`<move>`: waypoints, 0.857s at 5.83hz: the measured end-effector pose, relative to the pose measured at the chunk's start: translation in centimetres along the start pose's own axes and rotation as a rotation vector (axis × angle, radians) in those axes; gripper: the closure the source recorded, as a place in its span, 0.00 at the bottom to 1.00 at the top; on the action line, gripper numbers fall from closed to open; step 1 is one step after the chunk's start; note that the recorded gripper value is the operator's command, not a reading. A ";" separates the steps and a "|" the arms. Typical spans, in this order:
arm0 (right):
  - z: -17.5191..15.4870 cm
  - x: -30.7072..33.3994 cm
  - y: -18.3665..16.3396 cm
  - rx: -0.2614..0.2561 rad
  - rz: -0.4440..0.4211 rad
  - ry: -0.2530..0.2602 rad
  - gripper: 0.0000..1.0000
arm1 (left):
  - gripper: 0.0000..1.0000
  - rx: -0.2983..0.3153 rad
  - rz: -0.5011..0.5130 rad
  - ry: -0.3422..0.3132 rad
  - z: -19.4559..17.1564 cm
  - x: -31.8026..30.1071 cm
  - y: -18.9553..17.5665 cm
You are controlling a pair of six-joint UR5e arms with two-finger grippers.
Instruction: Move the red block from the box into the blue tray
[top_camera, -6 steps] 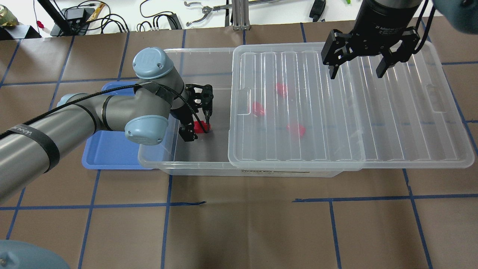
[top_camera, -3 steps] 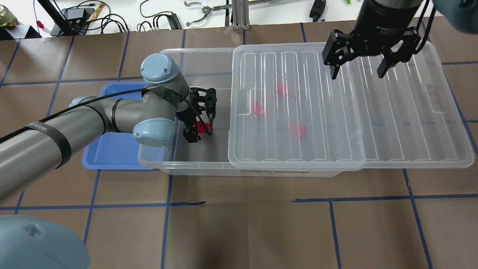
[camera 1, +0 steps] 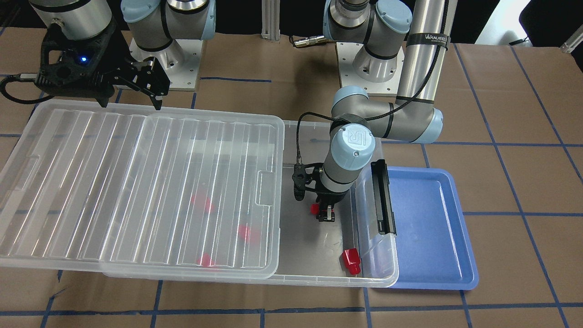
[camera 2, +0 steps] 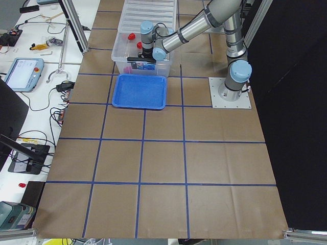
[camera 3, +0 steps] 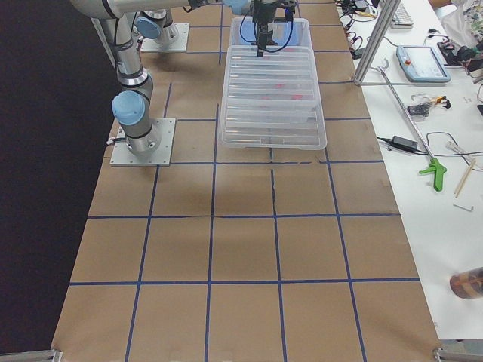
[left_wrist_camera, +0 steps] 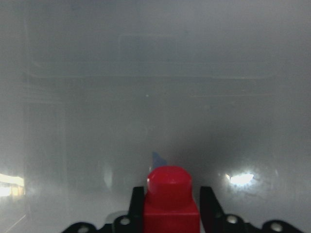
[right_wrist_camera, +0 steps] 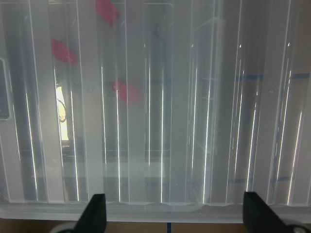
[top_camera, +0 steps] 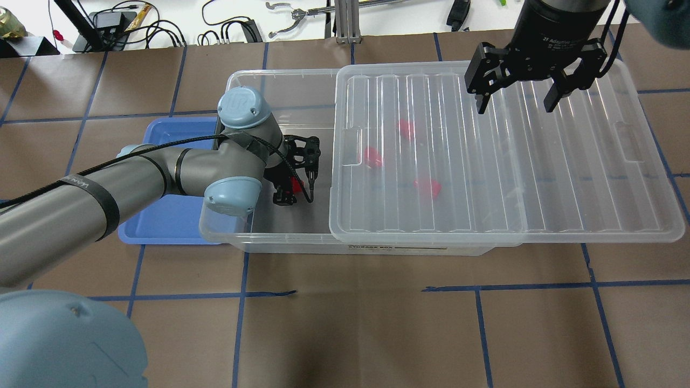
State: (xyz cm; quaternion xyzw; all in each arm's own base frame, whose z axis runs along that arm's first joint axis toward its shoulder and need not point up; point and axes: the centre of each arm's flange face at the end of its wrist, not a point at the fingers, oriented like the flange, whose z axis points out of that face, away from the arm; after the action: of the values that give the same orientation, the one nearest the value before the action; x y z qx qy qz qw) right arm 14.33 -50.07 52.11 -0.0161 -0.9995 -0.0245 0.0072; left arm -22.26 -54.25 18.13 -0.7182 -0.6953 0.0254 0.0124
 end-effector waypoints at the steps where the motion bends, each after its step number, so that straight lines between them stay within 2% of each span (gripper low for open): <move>1: 0.0 0.0 0.0 0.000 0.000 0.001 0.00 | 0.76 -0.019 0.007 -0.019 -1.3 0.2 0.0; 3: -0.2 1.0 -0.5 0.011 -0.002 0.008 0.00 | 0.78 -0.029 0.010 -0.038 -6.3 0.6 0.8; 5: 0.0 6.6 -2.0 0.006 0.033 0.007 0.00 | 0.78 -0.045 -0.006 -0.097 -13.1 2.1 1.6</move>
State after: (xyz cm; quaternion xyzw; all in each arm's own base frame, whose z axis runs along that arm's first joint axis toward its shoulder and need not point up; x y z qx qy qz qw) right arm 7.71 -51.83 52.09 -0.0325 -0.9992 -0.0213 0.0109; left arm -19.85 -51.95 31.04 -0.7141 -0.6976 0.0447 -0.0374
